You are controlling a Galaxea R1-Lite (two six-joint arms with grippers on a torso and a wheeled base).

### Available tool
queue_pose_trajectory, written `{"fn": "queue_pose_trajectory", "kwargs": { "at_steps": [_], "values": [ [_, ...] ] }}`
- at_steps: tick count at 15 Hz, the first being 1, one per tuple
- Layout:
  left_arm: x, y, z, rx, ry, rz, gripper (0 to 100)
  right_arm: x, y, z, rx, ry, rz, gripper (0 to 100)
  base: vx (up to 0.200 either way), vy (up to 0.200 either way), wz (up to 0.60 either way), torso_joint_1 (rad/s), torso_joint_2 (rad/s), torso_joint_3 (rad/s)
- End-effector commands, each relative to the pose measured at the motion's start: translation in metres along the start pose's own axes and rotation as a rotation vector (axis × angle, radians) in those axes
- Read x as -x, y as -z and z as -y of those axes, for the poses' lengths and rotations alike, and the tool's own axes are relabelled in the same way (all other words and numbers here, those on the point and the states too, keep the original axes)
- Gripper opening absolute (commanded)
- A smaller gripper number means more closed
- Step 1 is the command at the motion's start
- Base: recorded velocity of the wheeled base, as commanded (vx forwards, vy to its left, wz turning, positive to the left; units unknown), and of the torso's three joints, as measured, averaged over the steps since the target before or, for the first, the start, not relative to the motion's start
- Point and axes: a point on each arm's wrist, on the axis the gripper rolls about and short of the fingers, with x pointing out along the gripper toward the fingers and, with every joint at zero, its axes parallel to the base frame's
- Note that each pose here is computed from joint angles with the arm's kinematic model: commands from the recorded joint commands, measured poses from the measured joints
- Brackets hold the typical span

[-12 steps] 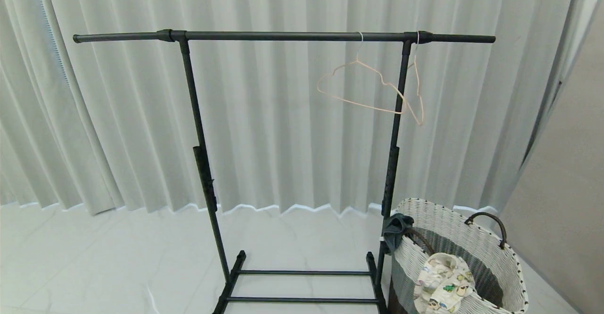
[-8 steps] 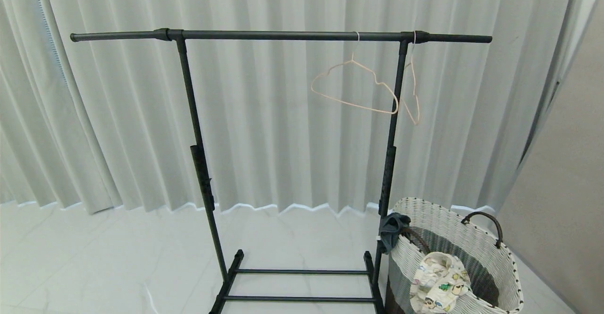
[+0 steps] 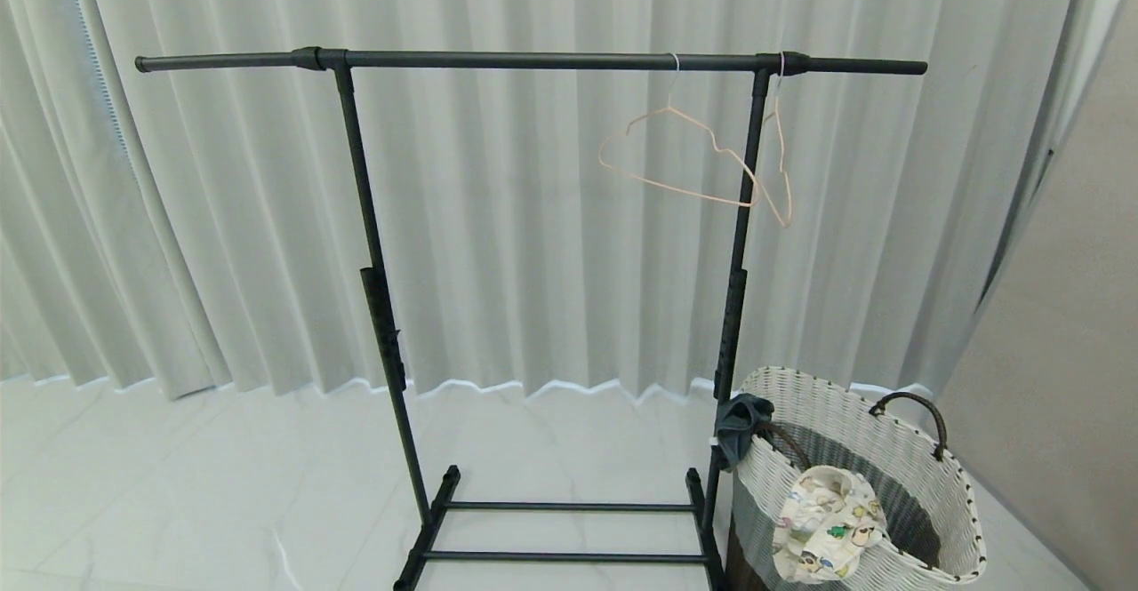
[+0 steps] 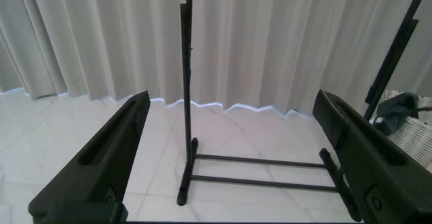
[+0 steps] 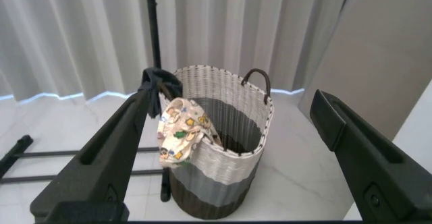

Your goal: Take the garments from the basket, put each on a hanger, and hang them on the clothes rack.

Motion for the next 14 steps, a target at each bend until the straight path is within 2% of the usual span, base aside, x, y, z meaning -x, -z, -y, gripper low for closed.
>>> {"fn": "queue_pose_trajectory", "kwargs": {
  "at_steps": [1,4,7,14],
  "values": [
    [0.0000,-0.0002,0.0000,0.000,-0.001,0.002,100,0.0000,0.0000,0.0000,0.002,-0.001,0.001,100,0.000,0.000,0.00,-0.159,0.33,0.163],
    [0.0000,-0.0002,0.0000,0.000,-0.001,0.002,100,0.0000,0.0000,0.0000,0.000,-0.001,0.001,100,0.000,0.000,0.00,-0.155,0.30,0.139],
    [-0.0001,-0.0002,0.0000,0.001,-0.001,0.000,100,0.0000,0.0000,0.0000,0.002,-0.001,0.001,100,0.000,0.000,0.00,-0.030,0.11,0.066],
    [-0.0001,-0.0002,0.0000,0.000,-0.001,0.000,100,0.0000,0.0000,0.0000,0.021,-0.004,0.001,100,0.200,0.000,0.00,-0.003,0.01,0.019]
  ]
}}
